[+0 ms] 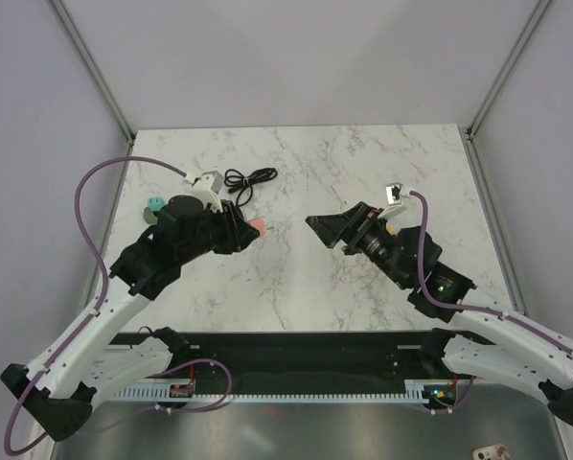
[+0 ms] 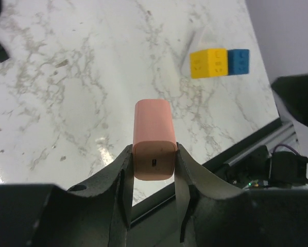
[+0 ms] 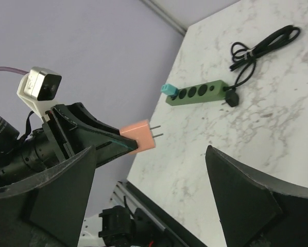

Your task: Insert the plug

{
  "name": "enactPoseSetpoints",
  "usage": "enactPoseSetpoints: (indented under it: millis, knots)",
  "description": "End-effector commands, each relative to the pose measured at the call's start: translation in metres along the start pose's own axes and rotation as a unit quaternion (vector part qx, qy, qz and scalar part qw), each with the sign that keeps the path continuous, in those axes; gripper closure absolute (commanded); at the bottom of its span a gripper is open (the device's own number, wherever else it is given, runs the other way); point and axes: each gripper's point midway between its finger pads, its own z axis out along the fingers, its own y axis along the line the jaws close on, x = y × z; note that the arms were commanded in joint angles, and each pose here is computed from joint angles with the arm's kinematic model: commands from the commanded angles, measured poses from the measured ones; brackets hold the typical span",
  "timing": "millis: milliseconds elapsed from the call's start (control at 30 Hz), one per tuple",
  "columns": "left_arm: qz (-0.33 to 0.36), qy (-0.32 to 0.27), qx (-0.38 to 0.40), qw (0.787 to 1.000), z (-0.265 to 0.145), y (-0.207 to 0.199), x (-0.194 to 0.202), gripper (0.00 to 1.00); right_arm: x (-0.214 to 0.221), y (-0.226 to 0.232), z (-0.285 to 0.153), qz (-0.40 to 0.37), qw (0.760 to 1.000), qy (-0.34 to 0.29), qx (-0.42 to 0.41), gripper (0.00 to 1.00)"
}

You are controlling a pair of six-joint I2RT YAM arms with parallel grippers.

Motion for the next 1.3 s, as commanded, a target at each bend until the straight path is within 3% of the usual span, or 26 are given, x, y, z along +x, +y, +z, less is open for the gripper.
enactPoseSetpoints:
  millis: [0,100,233,433,467,500,600,700,867,1033,1267]
  knots:
    - [-0.052,-0.069,-0.086,0.993,-0.012,0.019,-0.037,0.98,-0.011,-0.044,-0.023,-0.098,0.987,0.014,0.128,0.06]
    - [-0.081,-0.099,-0.114,0.985,-0.013,0.023,-0.059,0.98,-0.015,-0.044,-0.034,-0.077,0.989,0.001,0.127,0.06]
    - [-0.146,-0.063,-0.115,0.980,0.003,0.027,-0.070,0.98,-0.016,-0.047,-0.042,-0.065,0.990,-0.008,0.125,0.06]
    - [-0.295,-0.081,-0.188,0.933,0.021,0.065,-0.091,0.98,-0.022,-0.042,-0.046,-0.080,0.990,-0.012,0.118,0.06]
    - [-0.322,-0.098,-0.197,0.921,0.018,0.069,-0.106,0.98,-0.022,-0.043,-0.047,-0.081,0.989,-0.013,0.119,0.06]
    - [-0.337,-0.085,-0.256,0.902,0.021,0.090,-0.095,0.98,-0.023,-0.044,-0.047,-0.082,0.989,-0.015,0.121,0.06]
    - [-0.395,-0.101,-0.333,0.850,0.019,0.117,-0.102,0.98,-0.025,-0.047,-0.045,-0.088,0.987,-0.021,0.130,0.06]
    - [-0.443,-0.133,-0.350,0.815,0.019,0.135,-0.119,0.98,-0.025,-0.048,-0.041,-0.101,0.985,-0.018,0.135,0.06]
    - [-0.546,-0.149,-0.399,0.721,0.023,0.176,-0.114,0.98,-0.024,-0.046,-0.034,-0.114,0.984,-0.010,0.138,0.06]
    - [-0.620,-0.148,-0.425,0.642,0.037,0.200,-0.109,0.98,-0.024,-0.051,-0.031,-0.118,0.983,-0.018,0.140,0.06]
    - [-0.686,-0.118,-0.427,0.578,0.082,0.222,-0.101,0.98,-0.021,-0.054,-0.027,-0.134,0.980,-0.011,0.144,0.06]
